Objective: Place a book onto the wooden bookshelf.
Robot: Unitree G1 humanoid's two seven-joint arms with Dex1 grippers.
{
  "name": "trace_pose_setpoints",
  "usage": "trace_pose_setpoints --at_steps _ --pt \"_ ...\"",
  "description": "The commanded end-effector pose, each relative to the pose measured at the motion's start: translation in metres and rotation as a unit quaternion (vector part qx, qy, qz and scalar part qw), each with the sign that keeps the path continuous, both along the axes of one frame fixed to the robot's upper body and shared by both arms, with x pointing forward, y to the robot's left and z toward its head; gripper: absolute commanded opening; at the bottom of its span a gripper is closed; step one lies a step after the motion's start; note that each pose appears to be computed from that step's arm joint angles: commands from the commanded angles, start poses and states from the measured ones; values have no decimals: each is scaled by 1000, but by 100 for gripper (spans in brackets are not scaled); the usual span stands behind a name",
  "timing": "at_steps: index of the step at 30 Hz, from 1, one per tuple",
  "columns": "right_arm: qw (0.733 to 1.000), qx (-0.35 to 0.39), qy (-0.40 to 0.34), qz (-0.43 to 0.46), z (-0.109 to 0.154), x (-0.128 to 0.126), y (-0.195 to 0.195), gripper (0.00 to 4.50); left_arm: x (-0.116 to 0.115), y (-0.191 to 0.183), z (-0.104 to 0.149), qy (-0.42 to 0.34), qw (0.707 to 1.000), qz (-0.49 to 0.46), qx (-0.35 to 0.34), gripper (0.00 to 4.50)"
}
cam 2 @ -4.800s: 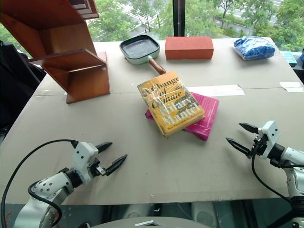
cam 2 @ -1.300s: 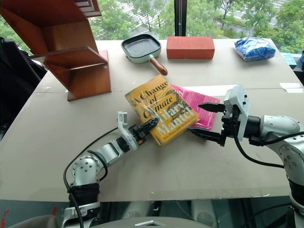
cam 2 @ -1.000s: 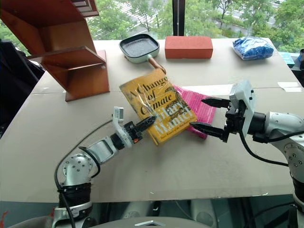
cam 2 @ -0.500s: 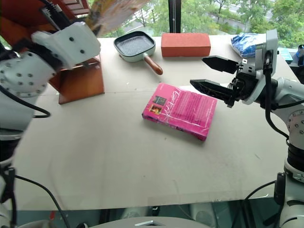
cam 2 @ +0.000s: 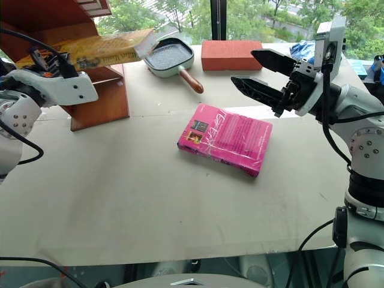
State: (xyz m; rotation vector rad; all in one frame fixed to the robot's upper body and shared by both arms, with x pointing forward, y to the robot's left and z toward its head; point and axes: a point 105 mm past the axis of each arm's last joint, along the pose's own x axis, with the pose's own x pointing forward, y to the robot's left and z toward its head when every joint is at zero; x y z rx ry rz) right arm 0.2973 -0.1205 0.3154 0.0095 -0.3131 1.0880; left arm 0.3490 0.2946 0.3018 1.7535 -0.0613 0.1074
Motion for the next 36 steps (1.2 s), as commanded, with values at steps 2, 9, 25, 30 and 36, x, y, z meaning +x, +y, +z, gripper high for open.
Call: trace_pose_setpoints --at_steps 2,9,25,30,36 --pt "998 -5 -57 -24 16 -6 2 450 -5 29 28 -36 998 48 11 19" --pt "998 -6 -55 -24 14 -7 2 450 -3 51 33 -7 995 95 5 19" --pt "998 -5 -55 -31 8 -5 0 450 -2 61 16 46 987 136 -69 324" --pt "998 -8 -53 -32 5 -4 0 450 -8 56 22 30 987 140 -77 443" --pt "998 -8 -51 -35 4 -4 -2 450 -22 15 68 -41 991 71 -106 443"
